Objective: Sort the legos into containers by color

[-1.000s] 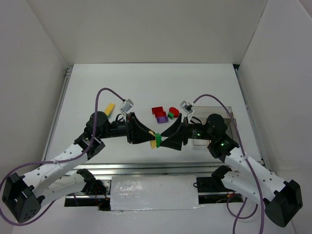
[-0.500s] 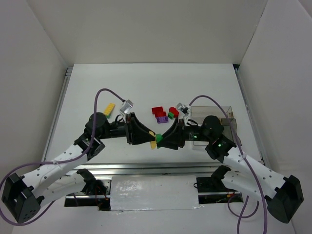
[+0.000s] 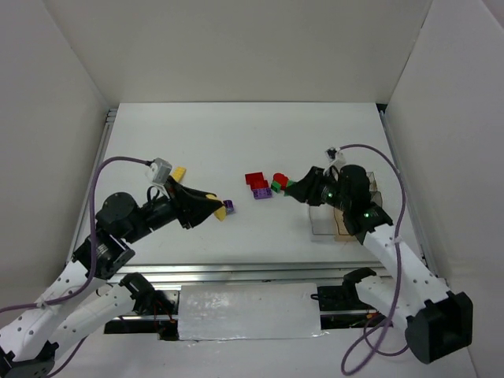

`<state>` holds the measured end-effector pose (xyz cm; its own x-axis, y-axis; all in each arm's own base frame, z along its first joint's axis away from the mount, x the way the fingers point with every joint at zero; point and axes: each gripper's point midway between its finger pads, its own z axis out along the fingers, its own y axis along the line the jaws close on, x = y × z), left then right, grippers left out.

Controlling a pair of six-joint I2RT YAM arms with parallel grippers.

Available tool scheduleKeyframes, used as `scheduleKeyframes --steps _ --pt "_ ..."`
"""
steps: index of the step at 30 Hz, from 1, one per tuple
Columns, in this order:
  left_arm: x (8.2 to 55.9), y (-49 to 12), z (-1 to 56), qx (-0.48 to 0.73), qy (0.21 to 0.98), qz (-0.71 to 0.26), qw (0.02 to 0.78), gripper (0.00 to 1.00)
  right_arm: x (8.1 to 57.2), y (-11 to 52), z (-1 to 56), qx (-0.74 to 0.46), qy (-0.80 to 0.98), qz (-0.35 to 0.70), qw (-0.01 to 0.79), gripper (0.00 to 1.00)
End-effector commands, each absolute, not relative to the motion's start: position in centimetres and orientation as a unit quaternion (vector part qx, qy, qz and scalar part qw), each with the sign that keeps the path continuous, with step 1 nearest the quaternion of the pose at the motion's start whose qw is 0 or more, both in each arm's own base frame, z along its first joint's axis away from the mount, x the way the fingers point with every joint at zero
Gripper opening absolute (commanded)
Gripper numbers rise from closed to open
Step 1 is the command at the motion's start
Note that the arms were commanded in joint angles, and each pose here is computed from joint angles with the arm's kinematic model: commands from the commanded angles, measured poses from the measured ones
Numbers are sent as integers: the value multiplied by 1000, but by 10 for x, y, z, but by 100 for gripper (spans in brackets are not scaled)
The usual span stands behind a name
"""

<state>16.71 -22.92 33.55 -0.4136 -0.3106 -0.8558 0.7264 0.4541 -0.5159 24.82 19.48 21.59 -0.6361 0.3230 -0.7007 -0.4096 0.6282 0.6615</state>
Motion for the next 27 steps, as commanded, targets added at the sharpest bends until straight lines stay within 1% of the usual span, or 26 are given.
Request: scheduleKeyframes --steps 1,2,4,5,8,12,15,18,21,27 --pt "192 -199 310 103 743 -391 533 0 299 119 189 146 847 269 436 0" --pt "196 -193 310 92 748 -376 539 0 305 105 177 178 856 236 424 0" --pt "198 -188 305 83 756 -363 538 0 321 71 175 235 848 171 444 0" --pt "197 -187 301 84 762 -358 533 0 326 64 168 252 850 157 434 0" --pt "196 -186 296 89 769 -352 527 0 337 50 162 267 856 128 424 0" --pt "199 -181 295 79 772 -339 532 0 333 39 151 268 866 89 414 0" --pt "199 -182 295 78 769 -342 534 0 316 38 135 260 873 87 404 2" --pt "202 -187 293 82 770 -347 530 0 304 46 130 249 874 113 403 10" --pt "206 -192 291 82 774 -347 523 0 296 53 123 239 878 129 394 13" --pt "206 -199 295 84 768 -362 521 0 289 53 113 230 886 126 383 22"
